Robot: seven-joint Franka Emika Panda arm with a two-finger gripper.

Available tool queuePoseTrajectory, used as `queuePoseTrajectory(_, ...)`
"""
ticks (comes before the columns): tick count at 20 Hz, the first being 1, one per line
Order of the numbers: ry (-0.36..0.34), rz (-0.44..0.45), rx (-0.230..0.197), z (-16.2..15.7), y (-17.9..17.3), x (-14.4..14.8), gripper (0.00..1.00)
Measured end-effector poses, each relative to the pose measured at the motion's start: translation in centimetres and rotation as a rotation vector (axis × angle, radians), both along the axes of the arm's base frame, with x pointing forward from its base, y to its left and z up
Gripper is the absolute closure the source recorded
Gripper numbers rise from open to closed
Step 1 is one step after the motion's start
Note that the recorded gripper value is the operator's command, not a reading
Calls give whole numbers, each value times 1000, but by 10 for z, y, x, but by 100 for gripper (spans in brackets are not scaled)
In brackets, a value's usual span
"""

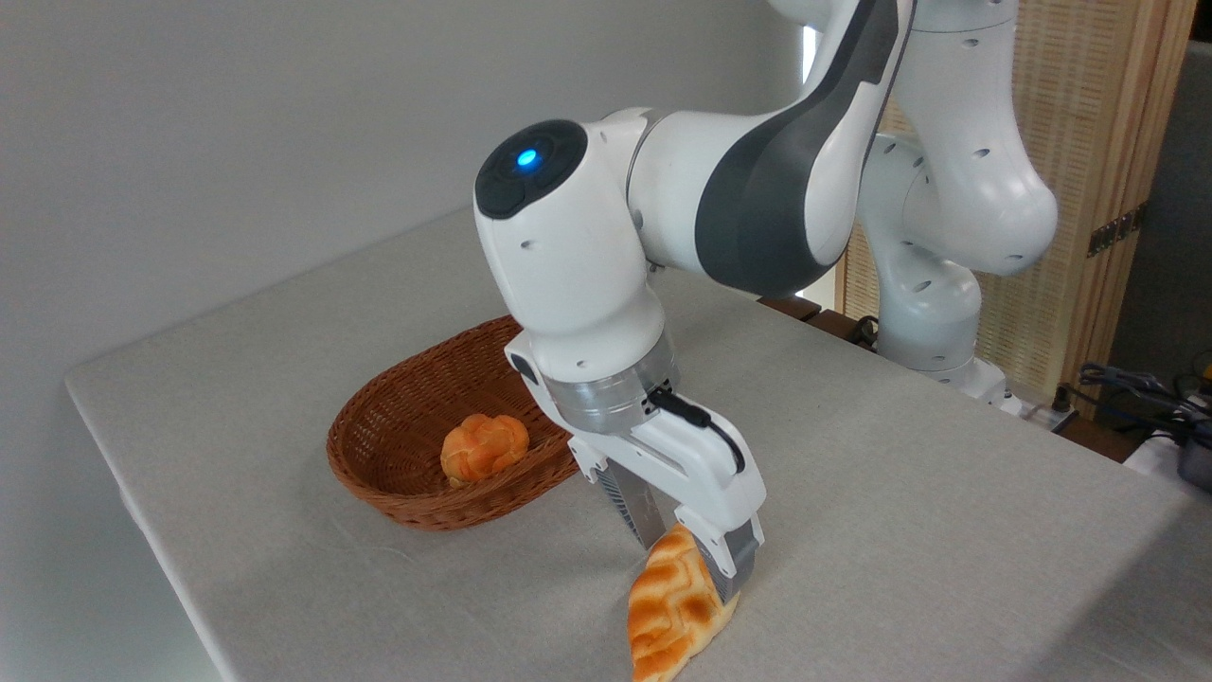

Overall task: Put bread into the basket
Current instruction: 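Close the gripper on the braided loaf's end, then lift the braided loaf and carry it over the basket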

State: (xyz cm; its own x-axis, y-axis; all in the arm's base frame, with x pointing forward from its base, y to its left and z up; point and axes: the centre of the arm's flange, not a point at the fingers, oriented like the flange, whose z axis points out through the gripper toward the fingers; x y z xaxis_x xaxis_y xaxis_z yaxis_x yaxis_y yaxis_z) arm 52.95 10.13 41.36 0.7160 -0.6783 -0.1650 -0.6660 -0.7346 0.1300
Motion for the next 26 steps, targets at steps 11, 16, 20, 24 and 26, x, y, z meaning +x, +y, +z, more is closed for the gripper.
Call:
queuePoseTrajectory(11, 19, -6, 4, -9, -3, 2, 64)
queuePoseTrajectory(16, 18, -7, 4, -9, -3, 2, 71)
queuePoseTrajectory(20, 14, -8, 4, -7, -3, 2, 82)
queuePoseTrajectory(24, 11, -13, 4, -6, -6, 3, 81)
queuePoseTrajectory(26, 9, -17, 3, -4, -8, 3, 81)
